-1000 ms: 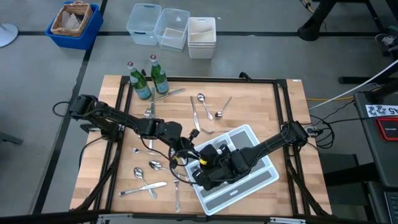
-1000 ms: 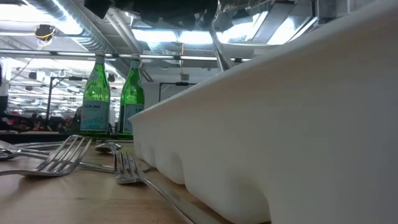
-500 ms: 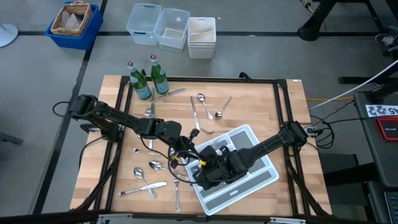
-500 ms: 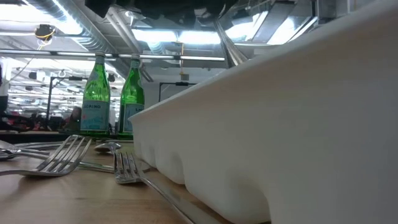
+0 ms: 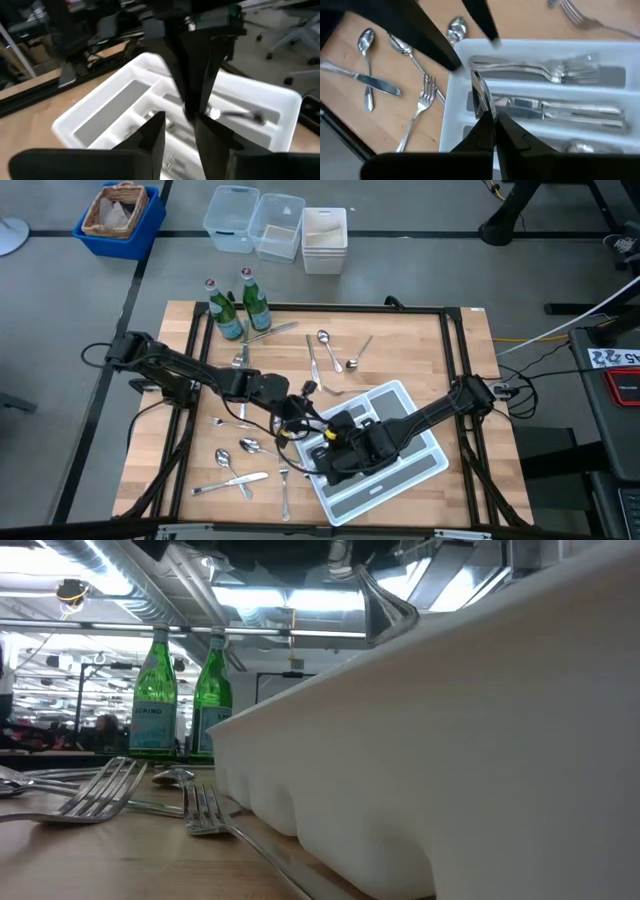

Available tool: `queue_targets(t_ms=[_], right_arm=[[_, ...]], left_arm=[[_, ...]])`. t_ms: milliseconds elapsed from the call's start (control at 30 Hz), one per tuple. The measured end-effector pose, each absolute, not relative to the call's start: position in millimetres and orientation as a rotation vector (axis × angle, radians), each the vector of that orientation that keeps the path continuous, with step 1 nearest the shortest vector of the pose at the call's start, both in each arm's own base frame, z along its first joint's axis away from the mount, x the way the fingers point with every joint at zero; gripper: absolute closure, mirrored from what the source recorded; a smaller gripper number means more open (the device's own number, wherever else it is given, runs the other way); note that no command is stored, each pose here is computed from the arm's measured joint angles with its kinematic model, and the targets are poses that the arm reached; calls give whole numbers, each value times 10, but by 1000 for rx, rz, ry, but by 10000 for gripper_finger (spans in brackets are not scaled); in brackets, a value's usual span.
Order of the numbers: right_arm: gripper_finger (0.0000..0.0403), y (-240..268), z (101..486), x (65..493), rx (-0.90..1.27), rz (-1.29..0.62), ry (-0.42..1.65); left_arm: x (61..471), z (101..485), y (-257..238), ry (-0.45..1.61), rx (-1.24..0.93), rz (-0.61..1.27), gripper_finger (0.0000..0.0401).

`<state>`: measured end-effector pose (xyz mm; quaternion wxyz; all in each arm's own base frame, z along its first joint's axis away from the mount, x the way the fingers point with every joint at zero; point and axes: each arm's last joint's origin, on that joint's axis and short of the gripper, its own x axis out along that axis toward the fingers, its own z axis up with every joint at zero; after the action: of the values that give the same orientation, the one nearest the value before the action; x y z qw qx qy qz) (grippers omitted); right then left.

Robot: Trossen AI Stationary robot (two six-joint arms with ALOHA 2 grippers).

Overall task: Sort silverware
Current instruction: Put the silver spoon into the white silverware tray

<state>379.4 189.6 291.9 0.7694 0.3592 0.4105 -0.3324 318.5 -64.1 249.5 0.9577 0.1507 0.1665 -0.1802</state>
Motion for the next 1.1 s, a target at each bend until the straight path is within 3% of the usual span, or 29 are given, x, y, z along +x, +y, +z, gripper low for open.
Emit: queue_targets(t_ms=[300, 567, 867, 1100], right_arm=[[399, 2032, 2884, 3559, 960, -953, 874], [399, 2236, 2786, 3280, 1121, -1191, 726], [399, 2204, 2382, 3286, 1129, -1252, 765], [400, 2142, 2362, 3366, 1167, -1244, 731]], left_arm=[[2935, 2616, -406, 498, 277, -243, 298], [2887, 2606, -238, 563, 224, -184, 310], [2892, 2605, -194, 568, 162, -153, 313], [2892, 2605, -197, 572, 100, -136, 317]])
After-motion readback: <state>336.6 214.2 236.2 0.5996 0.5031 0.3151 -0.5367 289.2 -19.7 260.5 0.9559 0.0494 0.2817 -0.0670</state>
